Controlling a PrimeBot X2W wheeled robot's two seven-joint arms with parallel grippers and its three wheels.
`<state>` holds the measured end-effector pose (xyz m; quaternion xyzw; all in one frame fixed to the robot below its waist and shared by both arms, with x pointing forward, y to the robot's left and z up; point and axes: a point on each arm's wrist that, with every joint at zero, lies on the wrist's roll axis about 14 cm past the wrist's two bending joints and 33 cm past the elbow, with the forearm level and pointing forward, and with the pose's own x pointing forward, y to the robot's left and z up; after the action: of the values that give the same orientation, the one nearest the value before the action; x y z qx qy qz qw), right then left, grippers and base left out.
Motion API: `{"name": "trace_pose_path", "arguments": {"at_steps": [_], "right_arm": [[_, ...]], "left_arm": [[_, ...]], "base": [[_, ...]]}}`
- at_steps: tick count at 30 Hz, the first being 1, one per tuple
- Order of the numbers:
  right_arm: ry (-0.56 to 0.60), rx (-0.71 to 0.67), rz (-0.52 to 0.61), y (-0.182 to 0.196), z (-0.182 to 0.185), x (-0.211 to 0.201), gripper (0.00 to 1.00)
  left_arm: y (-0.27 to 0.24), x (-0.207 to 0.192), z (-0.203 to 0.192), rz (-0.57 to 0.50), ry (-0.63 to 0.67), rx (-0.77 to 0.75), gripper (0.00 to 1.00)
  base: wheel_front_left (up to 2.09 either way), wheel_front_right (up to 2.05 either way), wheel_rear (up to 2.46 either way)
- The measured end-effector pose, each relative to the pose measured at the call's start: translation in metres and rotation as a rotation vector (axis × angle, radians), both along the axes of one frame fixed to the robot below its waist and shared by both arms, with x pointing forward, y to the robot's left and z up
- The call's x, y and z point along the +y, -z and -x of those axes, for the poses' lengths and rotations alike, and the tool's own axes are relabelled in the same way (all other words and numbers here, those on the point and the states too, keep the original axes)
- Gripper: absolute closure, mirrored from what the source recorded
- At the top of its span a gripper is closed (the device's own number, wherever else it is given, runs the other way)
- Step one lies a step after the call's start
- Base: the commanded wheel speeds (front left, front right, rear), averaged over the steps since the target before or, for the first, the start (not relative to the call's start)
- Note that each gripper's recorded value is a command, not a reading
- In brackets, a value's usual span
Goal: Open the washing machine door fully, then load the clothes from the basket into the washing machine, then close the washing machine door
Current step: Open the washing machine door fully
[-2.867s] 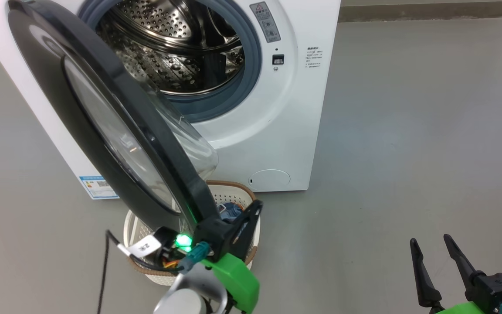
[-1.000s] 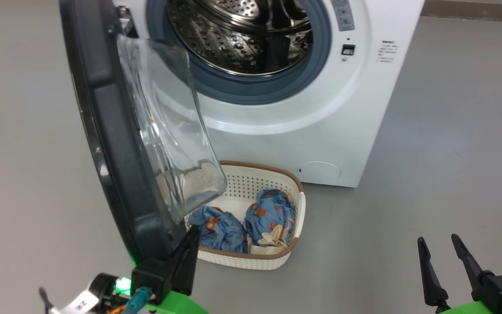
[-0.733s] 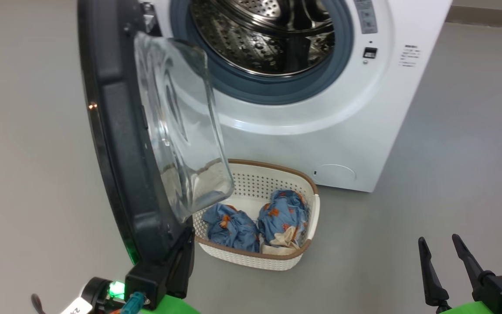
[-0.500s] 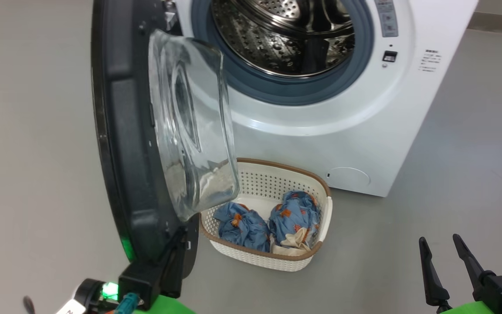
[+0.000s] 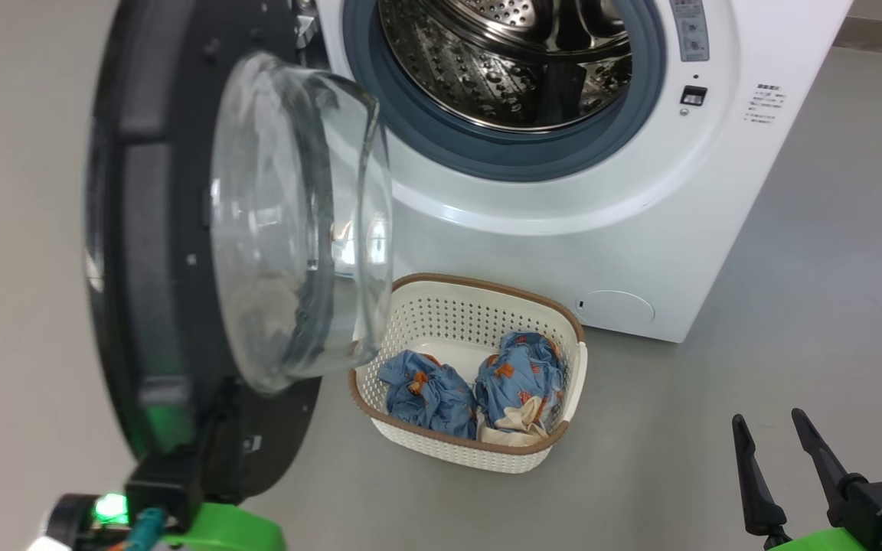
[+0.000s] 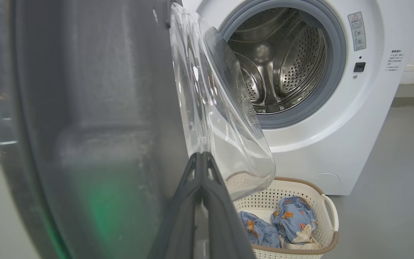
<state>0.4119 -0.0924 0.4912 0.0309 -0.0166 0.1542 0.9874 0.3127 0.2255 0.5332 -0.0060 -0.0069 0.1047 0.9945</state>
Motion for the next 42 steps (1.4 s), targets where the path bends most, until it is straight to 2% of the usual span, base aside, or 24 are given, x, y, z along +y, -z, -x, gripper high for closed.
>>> {"name": "trace_pose_path", "arguments": {"at_steps": [19, 26, 42], "right_arm": [[0.055, -0.002, 0.013, 0.003, 0.0, -0.021, 0.0], [0.075, -0.004, 0.015, 0.005, -0.009, -0.026, 0.0], [0.087, 0.016, 0.013, 0.018, -0.027, -0.028, 0.0]], "left_arm": [[0.02, 0.09, -0.004, -0.057, -0.254, 0.016, 1.0], [0.027, 0.139, -0.007, -0.066, -0.376, 0.043, 1.0], [0.021, 0.207, -0.018, -0.104, -0.5, 0.054, 1.0]], "base": [[0.0, 0.0, 0.0], [0.0, 0.0, 0.0], [0.0, 0.0, 0.0]]}}
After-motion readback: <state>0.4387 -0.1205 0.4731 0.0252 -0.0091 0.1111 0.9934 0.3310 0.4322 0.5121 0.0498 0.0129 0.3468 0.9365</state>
